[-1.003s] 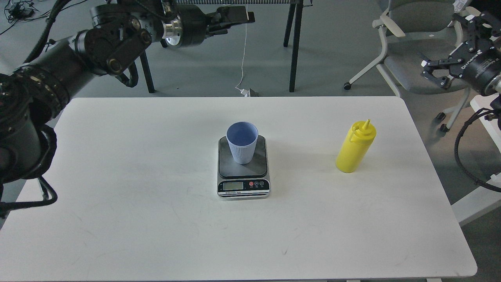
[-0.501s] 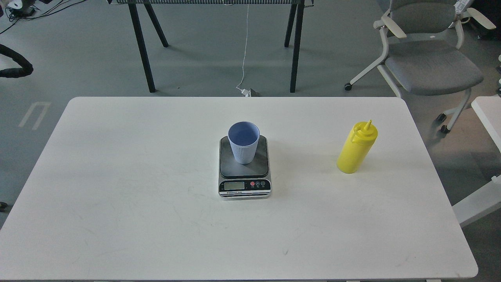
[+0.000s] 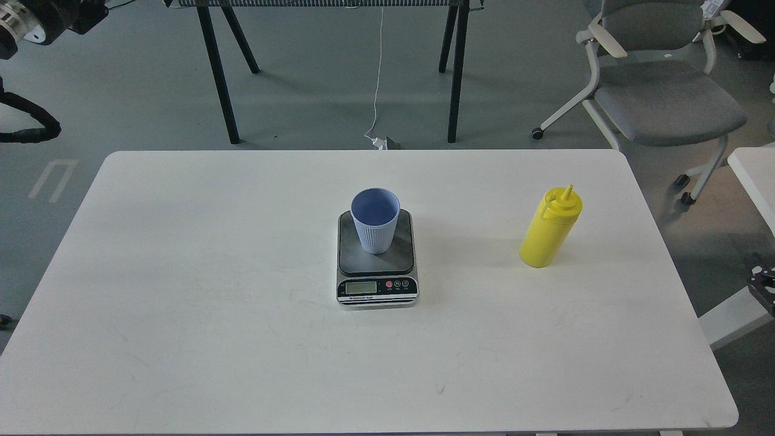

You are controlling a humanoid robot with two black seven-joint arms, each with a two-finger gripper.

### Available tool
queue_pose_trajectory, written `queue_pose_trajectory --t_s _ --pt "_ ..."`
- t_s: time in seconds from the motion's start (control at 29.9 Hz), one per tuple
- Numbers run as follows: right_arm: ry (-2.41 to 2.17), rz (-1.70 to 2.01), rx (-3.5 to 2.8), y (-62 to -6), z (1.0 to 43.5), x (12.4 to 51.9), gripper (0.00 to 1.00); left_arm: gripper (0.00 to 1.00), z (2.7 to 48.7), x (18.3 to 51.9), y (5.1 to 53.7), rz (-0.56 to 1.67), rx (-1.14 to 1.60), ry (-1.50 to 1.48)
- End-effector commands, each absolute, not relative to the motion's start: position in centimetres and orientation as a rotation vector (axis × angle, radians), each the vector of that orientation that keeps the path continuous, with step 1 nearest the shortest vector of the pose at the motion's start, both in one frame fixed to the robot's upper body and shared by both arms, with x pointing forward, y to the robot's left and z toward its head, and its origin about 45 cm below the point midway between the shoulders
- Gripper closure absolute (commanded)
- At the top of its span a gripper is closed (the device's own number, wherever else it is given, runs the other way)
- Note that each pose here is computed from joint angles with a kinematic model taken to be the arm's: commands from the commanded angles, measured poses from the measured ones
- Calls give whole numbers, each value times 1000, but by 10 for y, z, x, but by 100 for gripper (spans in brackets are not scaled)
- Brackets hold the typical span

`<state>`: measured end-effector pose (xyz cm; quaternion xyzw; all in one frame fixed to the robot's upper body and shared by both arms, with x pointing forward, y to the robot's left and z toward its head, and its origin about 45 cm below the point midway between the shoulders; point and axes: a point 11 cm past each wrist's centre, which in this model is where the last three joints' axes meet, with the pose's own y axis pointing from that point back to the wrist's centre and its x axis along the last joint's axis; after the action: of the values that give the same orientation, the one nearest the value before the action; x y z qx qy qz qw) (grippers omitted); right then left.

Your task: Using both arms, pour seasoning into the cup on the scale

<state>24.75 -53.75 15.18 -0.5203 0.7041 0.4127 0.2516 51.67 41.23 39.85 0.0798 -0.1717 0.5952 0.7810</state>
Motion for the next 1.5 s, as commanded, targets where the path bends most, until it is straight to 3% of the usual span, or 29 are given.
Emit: queue_pose_trajectory --t_s 0.0,0.43,0.87,1.47 --pt "1839 1180 -1504 -503 140 255 1 1 396 517 411 1281 178 -370" --pt "1597 1357 -1811 -378 89 264 1 1 388 516 412 1274 204 -363" --pt "1624 1321 -1678 -375 70 283 1 1 374 513 414 1273 227 -341" --pt "1579 1365 -1656 -324 48 314 1 1 372 514 408 1262 225 -339"
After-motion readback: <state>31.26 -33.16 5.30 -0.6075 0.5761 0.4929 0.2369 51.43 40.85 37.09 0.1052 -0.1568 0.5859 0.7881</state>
